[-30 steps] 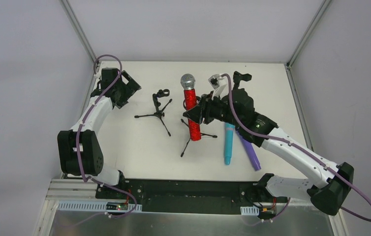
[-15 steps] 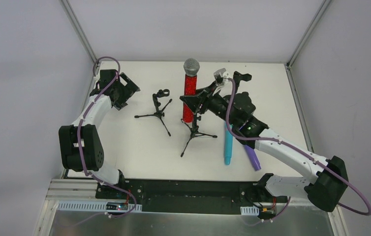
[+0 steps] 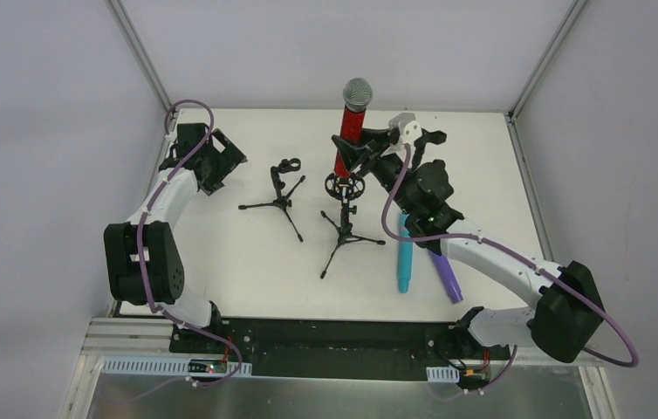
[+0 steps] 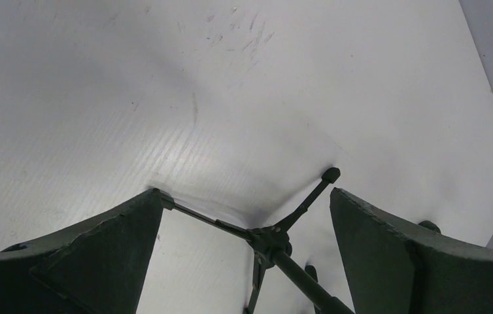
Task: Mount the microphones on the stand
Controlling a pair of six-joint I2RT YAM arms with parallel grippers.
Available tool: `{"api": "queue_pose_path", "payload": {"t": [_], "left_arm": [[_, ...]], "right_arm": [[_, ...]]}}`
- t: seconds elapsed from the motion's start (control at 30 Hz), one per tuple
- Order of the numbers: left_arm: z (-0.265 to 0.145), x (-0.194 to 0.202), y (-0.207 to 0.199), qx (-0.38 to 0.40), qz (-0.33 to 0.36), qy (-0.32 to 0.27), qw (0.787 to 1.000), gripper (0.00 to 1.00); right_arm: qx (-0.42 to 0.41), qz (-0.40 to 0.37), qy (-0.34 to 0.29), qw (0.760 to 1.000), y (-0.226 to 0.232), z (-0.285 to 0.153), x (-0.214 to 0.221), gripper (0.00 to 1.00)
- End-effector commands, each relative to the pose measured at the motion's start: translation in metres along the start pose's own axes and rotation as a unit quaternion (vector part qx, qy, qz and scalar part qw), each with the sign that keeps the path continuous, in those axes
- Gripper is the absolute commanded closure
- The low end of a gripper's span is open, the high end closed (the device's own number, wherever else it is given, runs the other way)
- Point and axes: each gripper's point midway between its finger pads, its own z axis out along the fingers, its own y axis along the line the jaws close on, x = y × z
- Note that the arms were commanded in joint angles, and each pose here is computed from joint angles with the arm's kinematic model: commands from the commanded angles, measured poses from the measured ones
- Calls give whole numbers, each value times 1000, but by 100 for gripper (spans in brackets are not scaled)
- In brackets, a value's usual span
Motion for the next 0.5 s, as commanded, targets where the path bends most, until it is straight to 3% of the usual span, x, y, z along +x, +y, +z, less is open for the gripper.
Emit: {"api": "queue_pose_path", "payload": {"t": [0.0,0.2,0.47], "left_arm": [[-12,-25,-15,24,13,-37,999,1],[-7,-24,-11,17,15,-34,999,1],[-5,-22,-14,23,12,-27,999,1]], "right_arm": [[28,-21,-96,995,-24,4,-42,100],[37,8,-100,994,-49,8,-31,100],[6,-1,-55,998,-47,13,1,100]]}}
